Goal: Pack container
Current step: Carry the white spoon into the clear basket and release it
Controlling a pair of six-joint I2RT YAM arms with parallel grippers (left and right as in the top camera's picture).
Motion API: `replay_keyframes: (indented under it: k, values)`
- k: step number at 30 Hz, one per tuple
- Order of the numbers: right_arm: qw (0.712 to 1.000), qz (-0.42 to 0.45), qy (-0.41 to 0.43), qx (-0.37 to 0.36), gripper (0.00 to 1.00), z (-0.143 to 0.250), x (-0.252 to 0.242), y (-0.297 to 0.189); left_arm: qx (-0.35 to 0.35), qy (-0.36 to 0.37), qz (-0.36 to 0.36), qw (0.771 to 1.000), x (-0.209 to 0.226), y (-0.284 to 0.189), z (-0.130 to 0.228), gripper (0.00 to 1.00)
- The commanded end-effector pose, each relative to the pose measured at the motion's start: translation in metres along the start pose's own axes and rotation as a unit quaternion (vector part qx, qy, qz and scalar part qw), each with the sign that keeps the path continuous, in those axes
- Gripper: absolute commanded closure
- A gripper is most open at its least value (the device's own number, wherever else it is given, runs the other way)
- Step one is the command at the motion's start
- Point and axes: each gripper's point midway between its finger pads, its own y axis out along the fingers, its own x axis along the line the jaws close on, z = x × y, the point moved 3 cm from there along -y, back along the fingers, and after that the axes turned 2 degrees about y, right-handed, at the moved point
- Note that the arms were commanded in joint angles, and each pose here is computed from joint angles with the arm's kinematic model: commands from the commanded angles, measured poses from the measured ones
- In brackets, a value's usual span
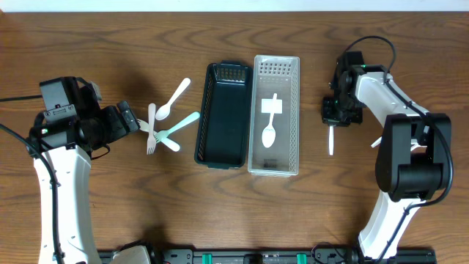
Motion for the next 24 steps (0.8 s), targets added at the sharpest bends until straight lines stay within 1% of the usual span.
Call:
replay_keyframes:
  k: [1,2,7,9,11,13,15,17,21,24]
  values:
    - [0.997,-0.013,-0.009,-0.077,0.99,-0.016,0.011,-0.06,-0.015,0.009,-0.005,1.0,0.001,-0.008,-0.008,0.02]
    - [0.994,-0.022,-0.014,-0.104,0.99,-0.017,0.016,-0.082,-0.015,0.009,-0.005,1.0,0.001,-0.008,-0.008,0.02]
    - [0.975,-0.075,-0.06,-0.202,0.99,-0.006,0.054,-0.158,-0.015,0.009,-0.005,1.0,0.001,-0.008,-0.008,0.02]
    - [0.967,-0.098,-0.064,-0.228,0.99,0.003,0.075,-0.178,-0.015,0.009,-0.005,1.0,0.001,-0.008,-0.008,0.02]
    - [0.963,-0.114,-0.055,-0.237,0.99,0.01,0.096,-0.185,-0.015,0.009,-0.005,1.0,0.001,-0.008,-0.008,0.02]
    - [0.965,-0.117,-0.038,-0.233,0.99,0.015,0.112,-0.179,-0.015,0.009,-0.005,1.0,0.001,-0.008,-0.008,0.02]
    - [0.969,-0.103,-0.014,-0.224,0.99,0.017,0.119,-0.166,-0.015,0.009,-0.005,1.0,0.001,-0.008,-0.008,0.02]
    - [0.975,-0.085,-0.003,-0.207,0.99,0.021,0.13,-0.144,-0.015,0.009,-0.005,1.0,0.001,-0.008,-0.008,0.02]
    - [0.984,-0.071,-0.017,-0.162,0.99,0.026,0.157,-0.095,-0.015,0.009,-0.005,1.0,0.001,-0.008,-0.008,0.02]
    - [0.985,-0.081,-0.046,-0.143,0.98,0.03,0.178,-0.072,-0.015,0.009,-0.005,1.0,0.001,-0.008,-0.008,0.02]
